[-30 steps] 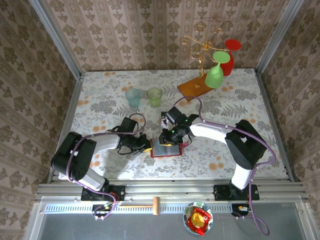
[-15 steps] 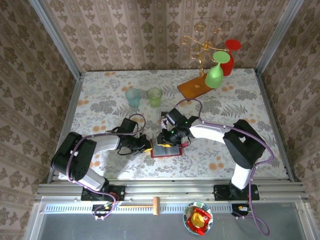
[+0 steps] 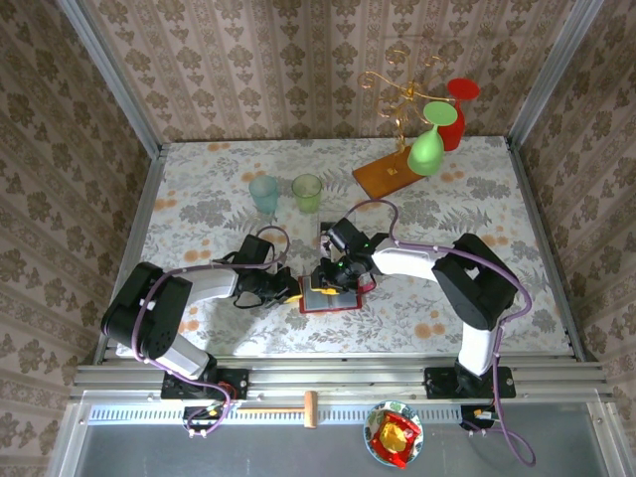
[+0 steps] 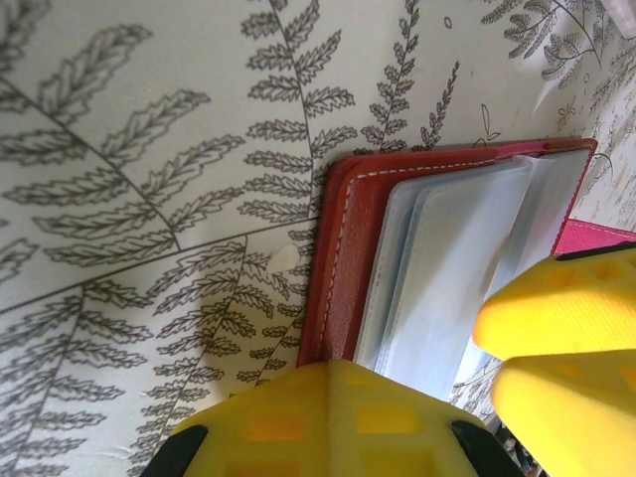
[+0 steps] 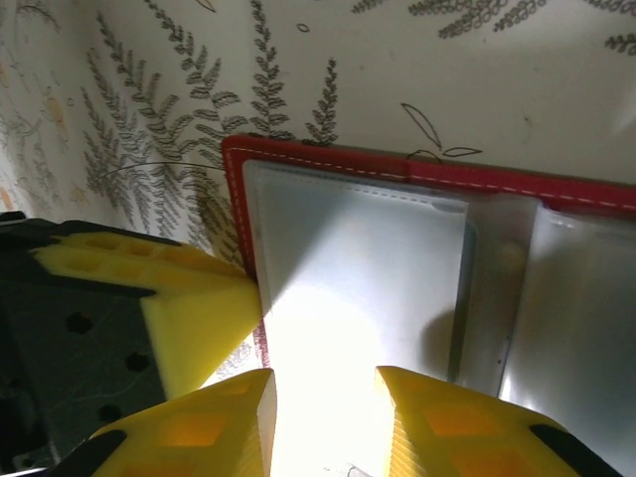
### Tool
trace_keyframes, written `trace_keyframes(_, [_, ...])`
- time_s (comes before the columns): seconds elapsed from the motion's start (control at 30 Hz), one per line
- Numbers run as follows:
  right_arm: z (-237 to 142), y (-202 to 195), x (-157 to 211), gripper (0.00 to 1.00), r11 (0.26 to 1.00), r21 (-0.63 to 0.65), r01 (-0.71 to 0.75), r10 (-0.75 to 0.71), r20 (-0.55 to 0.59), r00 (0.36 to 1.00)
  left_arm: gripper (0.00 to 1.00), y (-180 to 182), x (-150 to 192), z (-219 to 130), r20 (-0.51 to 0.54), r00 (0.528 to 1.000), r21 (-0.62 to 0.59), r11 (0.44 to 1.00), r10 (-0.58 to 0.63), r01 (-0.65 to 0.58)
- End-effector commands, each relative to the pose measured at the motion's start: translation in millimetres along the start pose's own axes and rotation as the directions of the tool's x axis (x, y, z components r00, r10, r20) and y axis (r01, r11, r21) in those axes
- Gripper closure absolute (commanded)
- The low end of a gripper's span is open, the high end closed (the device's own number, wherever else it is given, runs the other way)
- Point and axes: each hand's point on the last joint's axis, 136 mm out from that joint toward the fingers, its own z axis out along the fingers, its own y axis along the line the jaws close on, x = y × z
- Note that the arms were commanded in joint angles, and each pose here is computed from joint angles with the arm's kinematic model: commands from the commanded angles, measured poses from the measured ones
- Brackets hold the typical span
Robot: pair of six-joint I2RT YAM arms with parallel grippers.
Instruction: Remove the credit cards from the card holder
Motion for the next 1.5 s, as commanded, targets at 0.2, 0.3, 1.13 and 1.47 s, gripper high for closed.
trace_keyframes(0.2, [1,-16,5,0.67,0.996,0.084,-0.009,0.01,-0.007,1.0,0.93,13,6,2,-0.019,1.0,-0.045,0.999,-0.02,0.019])
trace_keyframes(0.3, [-3,-21,5,0.67,0.995,0.102,-0.016,0.016,0.003,1.0,0.93,13,5,2,-0.017,1.0,-0.047,0.999,-0.024,0.023])
trace_keyframes(1.13, [-9,-19,-1,0.68,0.997,-0.058,-0.053,0.055,0.048,0.997,0.93,14,3,-2,-0.042,0.999,-0.089,0.996,-0.001,-0.003])
trace_keyframes(1.47, [-9,-15,-1,0.68,0.98,-0.191,-0.057,0.07,0.063,0.996,0.92,-7,-6,-17,-0.006,0.999,-0.08,0.996,0.049,-0.049])
